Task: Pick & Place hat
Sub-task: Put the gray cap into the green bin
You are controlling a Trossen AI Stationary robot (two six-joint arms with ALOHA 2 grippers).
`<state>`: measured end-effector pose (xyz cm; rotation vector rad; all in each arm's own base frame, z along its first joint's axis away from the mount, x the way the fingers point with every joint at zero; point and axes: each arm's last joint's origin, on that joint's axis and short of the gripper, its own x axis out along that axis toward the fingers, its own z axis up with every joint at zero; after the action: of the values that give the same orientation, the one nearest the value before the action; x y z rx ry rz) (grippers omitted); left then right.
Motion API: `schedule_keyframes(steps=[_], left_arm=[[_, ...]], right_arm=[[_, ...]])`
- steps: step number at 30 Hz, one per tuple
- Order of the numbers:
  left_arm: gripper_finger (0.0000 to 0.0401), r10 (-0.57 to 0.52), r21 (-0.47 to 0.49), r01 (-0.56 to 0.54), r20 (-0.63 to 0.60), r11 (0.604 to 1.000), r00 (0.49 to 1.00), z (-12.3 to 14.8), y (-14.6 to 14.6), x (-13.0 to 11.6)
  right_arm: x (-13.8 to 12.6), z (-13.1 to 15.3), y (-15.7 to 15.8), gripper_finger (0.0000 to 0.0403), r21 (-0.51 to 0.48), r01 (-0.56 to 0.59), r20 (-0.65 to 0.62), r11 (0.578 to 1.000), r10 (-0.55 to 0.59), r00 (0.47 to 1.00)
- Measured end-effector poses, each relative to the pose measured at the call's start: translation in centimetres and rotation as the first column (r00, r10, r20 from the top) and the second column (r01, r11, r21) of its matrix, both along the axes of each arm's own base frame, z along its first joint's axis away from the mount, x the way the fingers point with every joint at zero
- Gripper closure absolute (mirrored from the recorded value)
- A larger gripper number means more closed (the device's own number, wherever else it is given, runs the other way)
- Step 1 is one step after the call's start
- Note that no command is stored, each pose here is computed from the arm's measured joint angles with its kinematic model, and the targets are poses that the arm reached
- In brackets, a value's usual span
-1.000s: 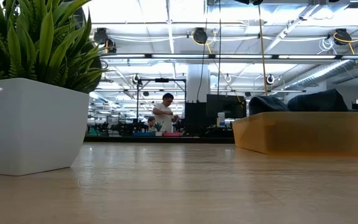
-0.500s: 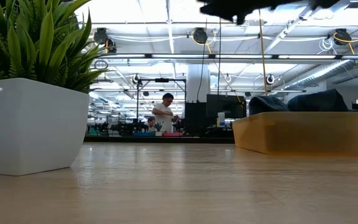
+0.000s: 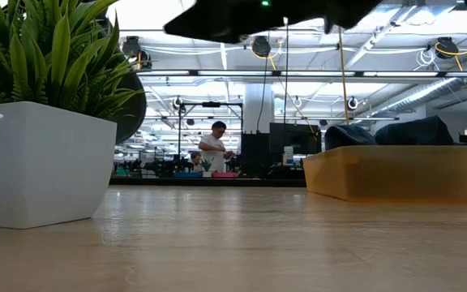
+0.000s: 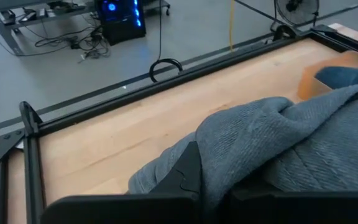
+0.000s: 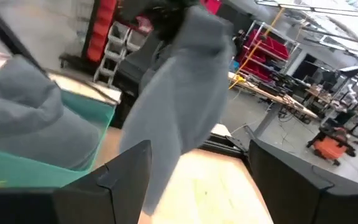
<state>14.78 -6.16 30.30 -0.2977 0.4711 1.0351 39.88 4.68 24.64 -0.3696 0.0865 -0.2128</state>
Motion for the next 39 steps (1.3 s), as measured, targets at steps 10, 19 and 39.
schedule_keyframes(steps=[10, 19, 39], left_arm=[[0.0396, 0.030, 0.033, -0.033, 0.083, 0.999, 0.996, 0.2, 0.5, 0.9], [0.0396, 0.013, 0.043, -0.019, 0.134, 0.999, 0.991, 0.4, 0.7, 2.5], [0.0396, -0.079, 0.059, 0.071, 0.154, 0.996, 0.985, 1.6, 1.0, 5.0]], right_arm=[[3.0, 0.5, 2.0, 0.0147, -0.045, -0.013, -0.026, 0.999, 0.012, 1.000], [2.9, -0.4, 1.9, 0.0147, -0.053, 0.087, -0.088, 0.995, -0.091, 0.992], [2.6, -1.4, 1.5, 0.0213, -0.072, 0.188, -0.192, 0.980, -0.199, 0.961]])
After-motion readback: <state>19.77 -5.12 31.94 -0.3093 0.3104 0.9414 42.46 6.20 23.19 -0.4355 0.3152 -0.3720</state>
